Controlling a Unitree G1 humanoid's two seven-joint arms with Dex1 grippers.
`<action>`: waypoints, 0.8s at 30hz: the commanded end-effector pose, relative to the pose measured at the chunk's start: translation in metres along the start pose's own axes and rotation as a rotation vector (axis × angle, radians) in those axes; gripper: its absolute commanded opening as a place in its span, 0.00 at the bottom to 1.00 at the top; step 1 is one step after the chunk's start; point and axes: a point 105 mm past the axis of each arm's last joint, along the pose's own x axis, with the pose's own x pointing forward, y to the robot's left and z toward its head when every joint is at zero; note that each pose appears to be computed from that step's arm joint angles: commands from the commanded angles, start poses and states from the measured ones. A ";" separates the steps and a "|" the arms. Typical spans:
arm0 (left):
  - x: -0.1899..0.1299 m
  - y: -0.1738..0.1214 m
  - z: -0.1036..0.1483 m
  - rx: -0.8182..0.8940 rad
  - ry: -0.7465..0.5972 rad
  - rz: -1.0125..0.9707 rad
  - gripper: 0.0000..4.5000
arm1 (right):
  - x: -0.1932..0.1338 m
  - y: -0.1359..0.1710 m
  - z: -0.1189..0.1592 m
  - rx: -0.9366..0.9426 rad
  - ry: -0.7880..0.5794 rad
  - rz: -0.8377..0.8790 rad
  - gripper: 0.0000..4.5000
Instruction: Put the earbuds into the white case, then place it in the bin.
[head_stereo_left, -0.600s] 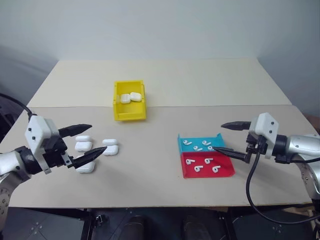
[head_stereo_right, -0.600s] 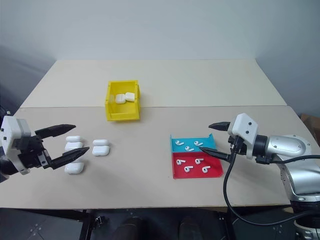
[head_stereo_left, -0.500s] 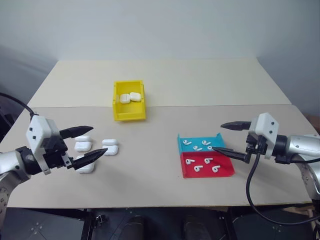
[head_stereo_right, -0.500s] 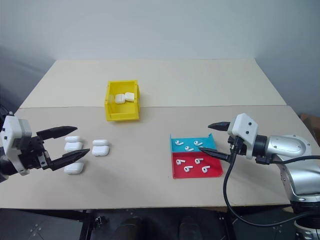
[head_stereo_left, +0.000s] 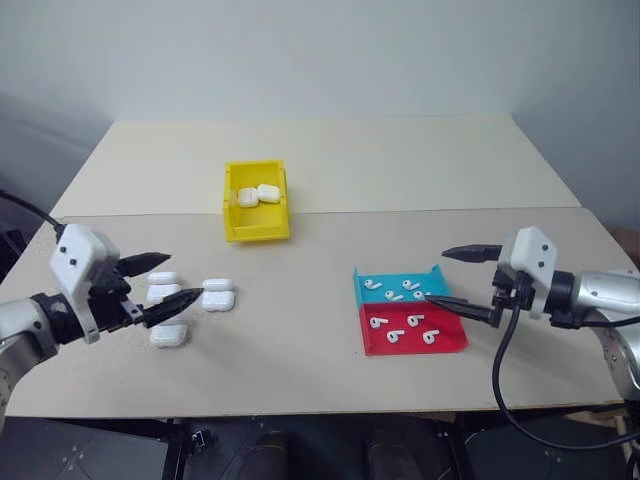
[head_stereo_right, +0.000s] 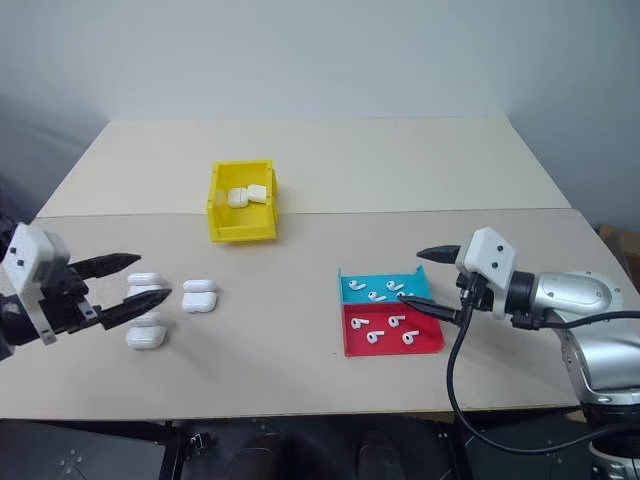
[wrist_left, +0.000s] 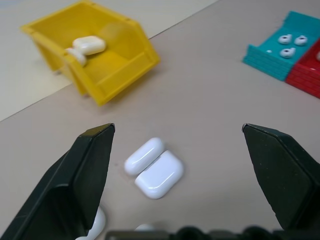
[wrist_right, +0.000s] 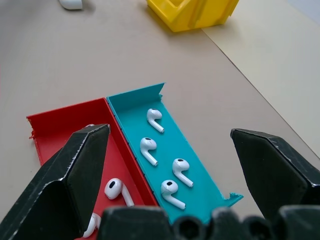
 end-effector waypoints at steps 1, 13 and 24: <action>-0.017 0.016 0.007 -0.094 -0.031 0.030 0.99 | -0.006 -0.002 0.010 -0.006 -0.013 -0.005 1.00; -0.056 0.027 -0.044 -0.666 0.154 -0.162 0.99 | -0.003 0.020 0.007 0.103 0.028 0.004 1.00; -0.040 0.052 -0.092 -0.846 0.300 -0.093 0.99 | -0.009 0.026 0.007 0.164 0.035 -0.046 1.00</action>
